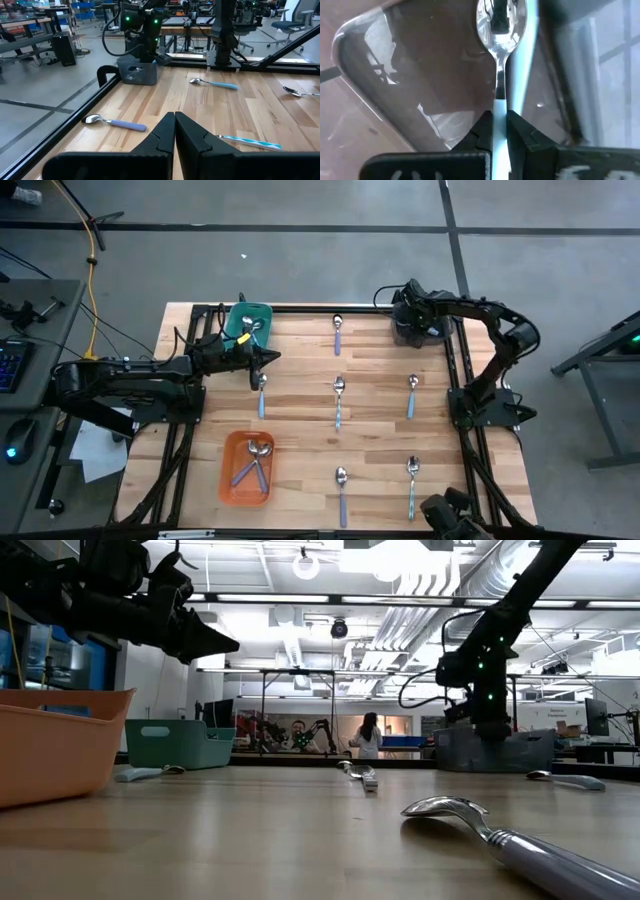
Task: Sort silverware by color (type)
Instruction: Put the light blue spoon into the black bin, then put the violet spoon into the orange bin
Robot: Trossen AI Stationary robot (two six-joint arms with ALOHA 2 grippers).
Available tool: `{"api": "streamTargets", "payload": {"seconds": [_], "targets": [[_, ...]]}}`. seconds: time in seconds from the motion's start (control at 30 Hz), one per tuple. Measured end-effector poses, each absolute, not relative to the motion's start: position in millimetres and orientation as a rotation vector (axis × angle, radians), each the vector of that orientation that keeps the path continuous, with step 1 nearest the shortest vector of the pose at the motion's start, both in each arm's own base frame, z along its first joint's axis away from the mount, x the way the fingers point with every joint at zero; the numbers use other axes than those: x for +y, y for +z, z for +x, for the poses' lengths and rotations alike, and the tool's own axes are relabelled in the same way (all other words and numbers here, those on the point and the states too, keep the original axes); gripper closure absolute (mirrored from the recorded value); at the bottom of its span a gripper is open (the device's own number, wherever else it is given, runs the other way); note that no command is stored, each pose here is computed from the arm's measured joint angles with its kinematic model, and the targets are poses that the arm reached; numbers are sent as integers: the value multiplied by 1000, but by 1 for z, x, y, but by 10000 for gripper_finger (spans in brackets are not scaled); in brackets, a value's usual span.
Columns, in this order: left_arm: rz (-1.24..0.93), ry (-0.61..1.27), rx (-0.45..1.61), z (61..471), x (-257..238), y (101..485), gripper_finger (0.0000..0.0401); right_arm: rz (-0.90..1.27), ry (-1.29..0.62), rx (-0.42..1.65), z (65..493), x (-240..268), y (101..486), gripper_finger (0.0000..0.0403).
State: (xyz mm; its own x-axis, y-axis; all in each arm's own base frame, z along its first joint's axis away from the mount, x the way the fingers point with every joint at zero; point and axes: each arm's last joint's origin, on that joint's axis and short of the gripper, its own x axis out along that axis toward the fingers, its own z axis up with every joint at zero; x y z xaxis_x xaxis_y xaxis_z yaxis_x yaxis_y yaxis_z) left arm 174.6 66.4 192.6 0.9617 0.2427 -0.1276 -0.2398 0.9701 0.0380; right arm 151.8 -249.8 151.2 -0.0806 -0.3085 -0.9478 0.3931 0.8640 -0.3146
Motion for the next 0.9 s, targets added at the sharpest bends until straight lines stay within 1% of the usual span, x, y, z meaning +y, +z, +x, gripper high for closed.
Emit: {"api": "streamTargets", "payload": {"seconds": [0.1, 0.17, 0.4, 0.53, 0.63, 0.73, 0.83, 0.9], "targets": [[22, 244, 133, 175, 66, 193, 398, 78, -583, 1548, 152, -250, 149, 391], [23, 244, 132, 175, 66, 193, 398, 81, -593, 1543, 152, -251, 149, 380], [23, 244, 132, 175, 66, 193, 398, 27, -707, 1536, 151, -244, 170, 309], [23, 244, 132, 175, 66, 193, 398, -6, -758, 1460, 153, -236, 192, 283], [22, 244, 133, 175, 66, 193, 398, -8, -807, 1378, 154, -227, 209, 280], [22, 244, 135, 175, 66, 192, 398, 36, -830, 1267, 156, -216, 226, 281], [21, 244, 137, 175, 66, 192, 398, 121, -802, 1132, 160, -203, 239, 291], [21, 244, 137, 175, 66, 192, 398, 171, -762, 1055, 166, -193, 245, 306]]}}
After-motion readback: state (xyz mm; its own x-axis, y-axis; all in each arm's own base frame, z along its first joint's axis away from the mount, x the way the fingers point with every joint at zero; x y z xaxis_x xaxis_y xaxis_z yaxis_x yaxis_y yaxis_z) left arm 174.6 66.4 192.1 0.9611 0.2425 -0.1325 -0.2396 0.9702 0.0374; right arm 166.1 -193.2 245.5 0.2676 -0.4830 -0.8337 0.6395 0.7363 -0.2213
